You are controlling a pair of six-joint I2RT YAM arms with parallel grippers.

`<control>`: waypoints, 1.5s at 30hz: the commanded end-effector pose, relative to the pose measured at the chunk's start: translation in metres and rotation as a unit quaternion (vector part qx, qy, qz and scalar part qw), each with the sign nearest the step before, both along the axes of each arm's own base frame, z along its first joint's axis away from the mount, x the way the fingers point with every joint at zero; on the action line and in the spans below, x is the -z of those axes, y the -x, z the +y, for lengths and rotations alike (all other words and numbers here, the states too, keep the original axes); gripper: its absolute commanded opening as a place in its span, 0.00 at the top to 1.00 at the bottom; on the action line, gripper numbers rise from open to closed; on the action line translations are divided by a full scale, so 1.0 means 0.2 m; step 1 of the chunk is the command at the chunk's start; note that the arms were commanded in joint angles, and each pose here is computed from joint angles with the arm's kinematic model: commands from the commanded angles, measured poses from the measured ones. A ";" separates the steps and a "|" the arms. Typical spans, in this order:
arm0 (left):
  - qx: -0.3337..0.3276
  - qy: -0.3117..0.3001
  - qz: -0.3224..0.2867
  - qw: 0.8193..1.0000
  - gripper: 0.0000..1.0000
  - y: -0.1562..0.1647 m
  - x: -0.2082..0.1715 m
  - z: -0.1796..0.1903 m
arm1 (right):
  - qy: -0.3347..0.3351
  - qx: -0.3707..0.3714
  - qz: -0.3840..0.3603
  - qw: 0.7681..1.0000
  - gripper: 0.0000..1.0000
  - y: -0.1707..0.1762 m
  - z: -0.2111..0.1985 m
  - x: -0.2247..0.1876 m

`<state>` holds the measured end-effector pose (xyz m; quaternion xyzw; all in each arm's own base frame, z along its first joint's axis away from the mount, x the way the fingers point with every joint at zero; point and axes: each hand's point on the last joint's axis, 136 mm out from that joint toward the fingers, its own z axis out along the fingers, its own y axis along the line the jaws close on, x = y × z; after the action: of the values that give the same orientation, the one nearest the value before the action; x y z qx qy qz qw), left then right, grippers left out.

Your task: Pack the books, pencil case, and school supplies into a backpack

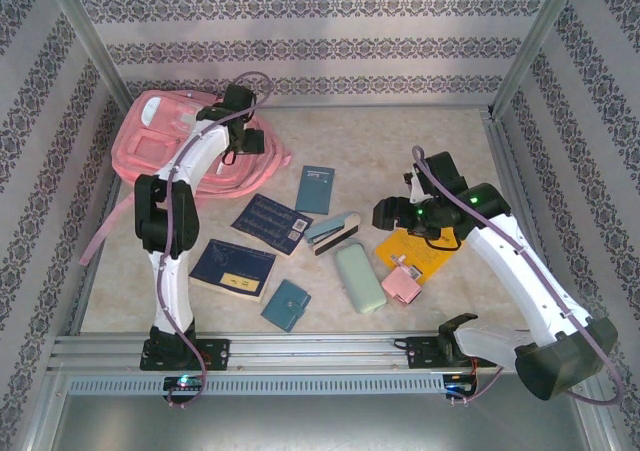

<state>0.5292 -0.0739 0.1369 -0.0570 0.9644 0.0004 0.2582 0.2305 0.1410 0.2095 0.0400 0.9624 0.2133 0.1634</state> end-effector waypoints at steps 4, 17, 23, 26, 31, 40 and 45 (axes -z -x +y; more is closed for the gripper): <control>-0.016 -0.010 0.020 1.000 0.22 -0.08 0.09 0.16 | -0.012 -0.015 0.022 1.000 0.19 0.03 0.05 0.01; 0.015 0.074 0.076 0.994 0.75 -0.12 0.32 0.07 | -0.018 -0.028 0.031 0.999 0.27 0.04 0.08 0.04; 0.024 0.078 0.047 0.996 1.00 -0.13 0.15 0.06 | -0.019 -0.030 0.015 0.999 0.35 0.02 0.08 0.01; 0.026 0.082 0.012 0.996 1.00 -0.14 -0.02 0.05 | -0.011 -0.032 0.003 0.999 0.35 0.00 0.07 -0.03; 0.039 0.087 -0.041 0.995 1.00 -0.11 -0.31 0.04 | -0.005 -0.028 -0.016 0.999 0.32 -0.04 0.06 -0.09; 0.086 0.167 -0.100 0.977 1.00 0.01 -0.65 -0.11 | -0.077 -0.024 -0.019 0.997 0.34 -0.19 0.20 -0.20; 0.127 0.220 -0.110 0.961 1.00 0.11 -0.76 -0.25 | -0.090 -0.012 -0.039 0.995 0.34 -0.32 0.24 -0.27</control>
<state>0.5144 -0.0950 0.2386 -0.0225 0.9371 -0.1871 0.2938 0.2770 0.1818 0.2414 0.0251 0.9461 0.2763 0.1670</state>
